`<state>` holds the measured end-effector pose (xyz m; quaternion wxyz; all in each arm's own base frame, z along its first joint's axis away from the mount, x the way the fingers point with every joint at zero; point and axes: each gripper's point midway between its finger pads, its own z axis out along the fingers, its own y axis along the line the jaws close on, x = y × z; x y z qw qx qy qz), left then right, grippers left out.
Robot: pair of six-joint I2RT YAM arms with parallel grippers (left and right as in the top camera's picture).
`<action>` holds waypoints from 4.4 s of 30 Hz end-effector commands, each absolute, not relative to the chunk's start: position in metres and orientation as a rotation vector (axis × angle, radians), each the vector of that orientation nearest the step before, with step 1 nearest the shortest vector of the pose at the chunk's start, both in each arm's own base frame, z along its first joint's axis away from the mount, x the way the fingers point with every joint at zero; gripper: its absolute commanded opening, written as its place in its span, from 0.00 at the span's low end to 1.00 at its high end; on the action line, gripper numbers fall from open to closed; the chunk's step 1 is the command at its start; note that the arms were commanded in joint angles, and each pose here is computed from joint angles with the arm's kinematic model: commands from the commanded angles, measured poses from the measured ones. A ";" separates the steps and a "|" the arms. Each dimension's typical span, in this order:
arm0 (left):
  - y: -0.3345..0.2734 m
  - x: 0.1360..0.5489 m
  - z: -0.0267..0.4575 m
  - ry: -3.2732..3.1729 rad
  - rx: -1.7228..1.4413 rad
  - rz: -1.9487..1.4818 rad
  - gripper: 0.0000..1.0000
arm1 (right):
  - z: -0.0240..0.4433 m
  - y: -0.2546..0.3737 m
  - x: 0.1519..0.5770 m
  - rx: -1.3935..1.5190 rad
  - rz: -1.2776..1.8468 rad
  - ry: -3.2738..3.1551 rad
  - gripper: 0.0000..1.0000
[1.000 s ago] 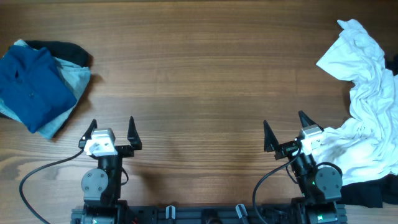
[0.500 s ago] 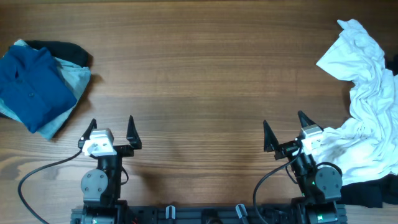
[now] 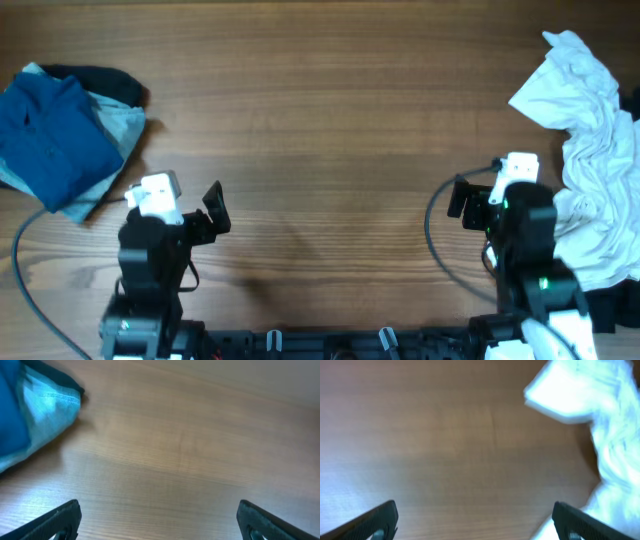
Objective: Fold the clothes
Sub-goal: 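Reach the right gripper to the crumpled white T-shirt and grasp it, then lift the T-shirt with the right gripper and drag it leftward, then grasp the shirt's left side with the left gripper and spread it left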
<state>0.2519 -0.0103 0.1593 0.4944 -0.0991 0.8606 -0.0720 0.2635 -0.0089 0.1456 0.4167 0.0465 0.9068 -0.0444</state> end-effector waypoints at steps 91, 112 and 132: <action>-0.129 0.429 0.226 1.872 -0.270 -1.081 0.04 | 0.130 0.013 0.283 0.468 0.169 2.831 1.00; -0.280 0.339 0.021 2.590 -0.198 -1.034 0.95 | 0.129 0.008 0.281 0.438 0.120 2.843 1.00; -0.253 0.336 -0.047 2.617 -0.615 -0.646 0.52 | 0.129 0.009 0.280 0.437 0.130 2.847 1.00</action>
